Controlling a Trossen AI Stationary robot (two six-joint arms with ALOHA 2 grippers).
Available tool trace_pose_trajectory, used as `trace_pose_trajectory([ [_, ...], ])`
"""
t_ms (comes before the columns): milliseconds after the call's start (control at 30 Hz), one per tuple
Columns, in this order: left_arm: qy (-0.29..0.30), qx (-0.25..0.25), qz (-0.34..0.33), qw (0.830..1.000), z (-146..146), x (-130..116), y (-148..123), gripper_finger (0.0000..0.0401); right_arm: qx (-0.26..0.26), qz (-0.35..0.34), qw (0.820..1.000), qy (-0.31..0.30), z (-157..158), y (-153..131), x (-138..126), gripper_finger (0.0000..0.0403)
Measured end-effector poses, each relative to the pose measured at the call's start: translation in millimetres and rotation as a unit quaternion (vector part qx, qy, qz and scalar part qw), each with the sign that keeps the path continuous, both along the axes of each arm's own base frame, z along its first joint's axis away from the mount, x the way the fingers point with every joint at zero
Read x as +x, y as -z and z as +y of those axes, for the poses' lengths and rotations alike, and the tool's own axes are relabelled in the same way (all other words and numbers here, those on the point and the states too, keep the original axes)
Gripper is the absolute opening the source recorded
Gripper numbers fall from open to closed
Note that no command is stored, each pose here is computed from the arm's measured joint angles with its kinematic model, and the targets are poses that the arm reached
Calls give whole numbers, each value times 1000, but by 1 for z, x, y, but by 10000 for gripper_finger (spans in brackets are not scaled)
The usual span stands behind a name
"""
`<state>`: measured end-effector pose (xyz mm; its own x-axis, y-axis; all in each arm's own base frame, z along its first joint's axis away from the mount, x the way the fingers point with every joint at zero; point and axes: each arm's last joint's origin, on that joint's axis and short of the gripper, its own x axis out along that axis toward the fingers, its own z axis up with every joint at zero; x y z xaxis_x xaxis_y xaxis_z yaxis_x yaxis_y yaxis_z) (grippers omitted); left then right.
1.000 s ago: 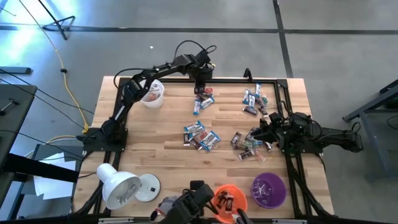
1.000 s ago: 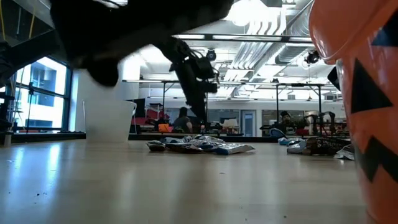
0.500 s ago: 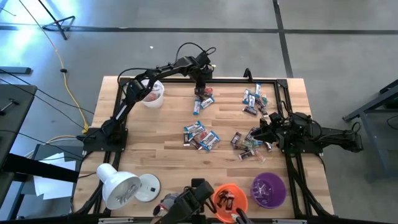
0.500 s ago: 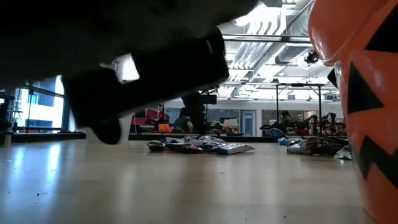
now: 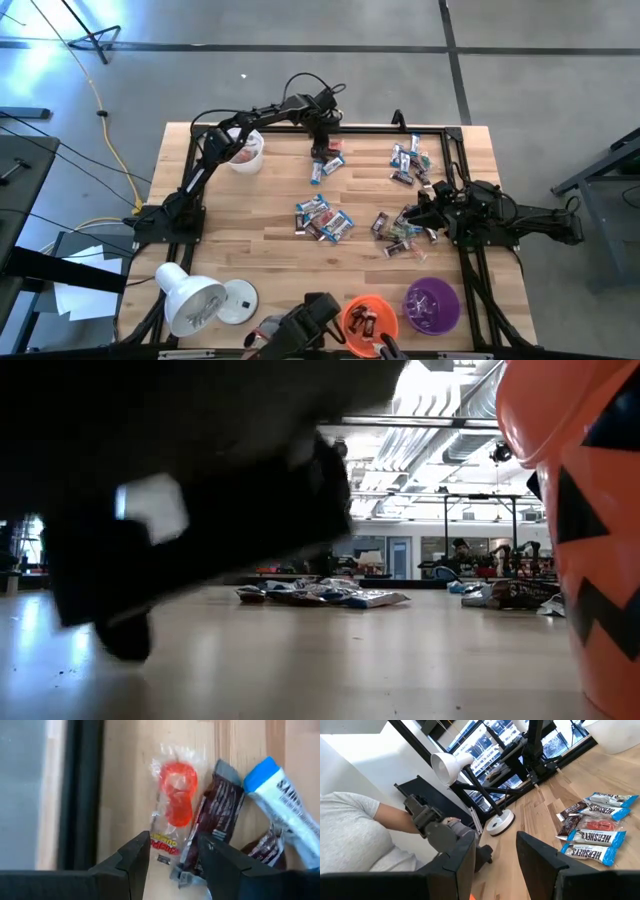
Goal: Organize candy in baskets
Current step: Put the orange gummy into the white bucket
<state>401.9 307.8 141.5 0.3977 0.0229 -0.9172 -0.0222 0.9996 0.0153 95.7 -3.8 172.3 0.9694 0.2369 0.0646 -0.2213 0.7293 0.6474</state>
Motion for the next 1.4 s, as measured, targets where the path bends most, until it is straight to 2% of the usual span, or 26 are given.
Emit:
trace_pose_trajectory([
  [267, -3, 10, -10, 1000, 1, 1, 1, 154, 0, 0, 1000, 0, 0, 0, 0, 138],
  [367, -5, 8, -10, 1000, 1, 1, 2, 142, 0, 0, 1000, 0, 0, 0, 0, 138],
  [467, -16, 3, -8, 1000, 1, 1, 2, 108, 0, 0, 1000, 0, 0, 0, 0, 138],
  [667, -49, 1, 5, 999, 1, -1, 3, 10, 0, 0, 1000, 0, 0, 0, 0, 138],
  [867, -76, -8, 9, 997, 1, -1, 3, 10, 0, 0, 1000, 0, 0, 0, 0, 138],
  [967, -82, -5, 19, 996, 2, -1, -6, 2, 0, 0, 1000, 0, 0, 0, 0, 138],
  [1167, -86, 5, 21, 996, 4, 0, -34, 1, 0, 0, 1000, 0, 0, 0, 0, 138],
  [1400, -89, -11, 42, 995, 0, -5, -72, 1, 0, 0, 1000, 0, 0, 0, 0, 138],
])
